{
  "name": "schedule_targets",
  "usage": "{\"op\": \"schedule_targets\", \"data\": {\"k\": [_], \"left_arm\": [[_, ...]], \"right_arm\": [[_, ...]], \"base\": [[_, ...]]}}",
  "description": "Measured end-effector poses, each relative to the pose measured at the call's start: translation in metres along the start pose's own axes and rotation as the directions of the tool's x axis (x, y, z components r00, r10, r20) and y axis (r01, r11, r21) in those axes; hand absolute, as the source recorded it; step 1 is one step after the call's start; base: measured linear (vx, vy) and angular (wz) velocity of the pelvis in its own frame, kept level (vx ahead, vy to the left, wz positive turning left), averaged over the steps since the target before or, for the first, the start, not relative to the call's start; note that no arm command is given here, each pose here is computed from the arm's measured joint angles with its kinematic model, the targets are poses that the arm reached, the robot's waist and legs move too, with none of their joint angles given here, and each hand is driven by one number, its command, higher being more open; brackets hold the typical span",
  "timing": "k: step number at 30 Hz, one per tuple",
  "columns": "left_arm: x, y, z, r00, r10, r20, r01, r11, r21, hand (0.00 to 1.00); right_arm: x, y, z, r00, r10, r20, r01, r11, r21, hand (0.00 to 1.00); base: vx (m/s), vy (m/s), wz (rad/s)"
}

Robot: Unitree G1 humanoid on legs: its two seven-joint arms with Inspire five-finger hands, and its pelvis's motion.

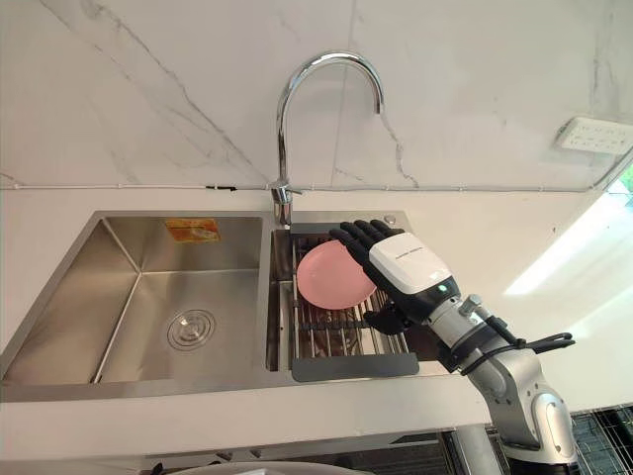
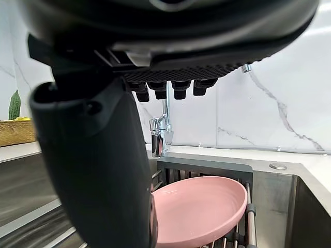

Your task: Walk over to the sink, pick up the cup, carry it to the dishwasher, place the cup inside the dishwasher, then close the dishwasher door

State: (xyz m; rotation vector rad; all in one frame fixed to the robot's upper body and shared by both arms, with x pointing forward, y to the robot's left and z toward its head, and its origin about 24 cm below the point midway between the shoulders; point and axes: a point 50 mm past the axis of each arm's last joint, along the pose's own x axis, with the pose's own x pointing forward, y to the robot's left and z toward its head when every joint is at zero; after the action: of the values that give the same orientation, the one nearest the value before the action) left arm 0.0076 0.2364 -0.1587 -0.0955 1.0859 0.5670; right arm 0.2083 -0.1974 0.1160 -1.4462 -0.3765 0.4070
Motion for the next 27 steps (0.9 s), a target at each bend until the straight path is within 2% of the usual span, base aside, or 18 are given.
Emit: {"op": "schedule_targets", "data": {"k": [9, 20, 27], "left_arm": [[0.0, 0.001, 0.002, 1.0, -0.001, 0.006, 0.001, 1.0, 0.005, 1.0], [0.002, 0.002, 0.009, 0.999, 0.01, 0.037, -0.011, 1.0, 0.023, 1.0], [0.002, 0.0, 0.012, 0.999, 0.014, 0.049, -0.016, 0.999, 0.037, 1.0]], "right_arm": [[-0.002, 0.04, -0.02, 0.987, 0.052, -0.151, -0.053, 0.999, 0.0, 1.0], [-0.002, 0.052, -0.029, 0.975, -0.044, -0.22, 0.036, 0.999, -0.039, 1.0], [0.009, 0.058, -0.024, 0.982, -0.048, -0.18, 0.037, 0.997, -0.064, 1.0]], "base": [[-0.03, -0.012, 0.04], [-0.02, -0.01, 0.05], [-0.03, -0.011, 0.04]]}}
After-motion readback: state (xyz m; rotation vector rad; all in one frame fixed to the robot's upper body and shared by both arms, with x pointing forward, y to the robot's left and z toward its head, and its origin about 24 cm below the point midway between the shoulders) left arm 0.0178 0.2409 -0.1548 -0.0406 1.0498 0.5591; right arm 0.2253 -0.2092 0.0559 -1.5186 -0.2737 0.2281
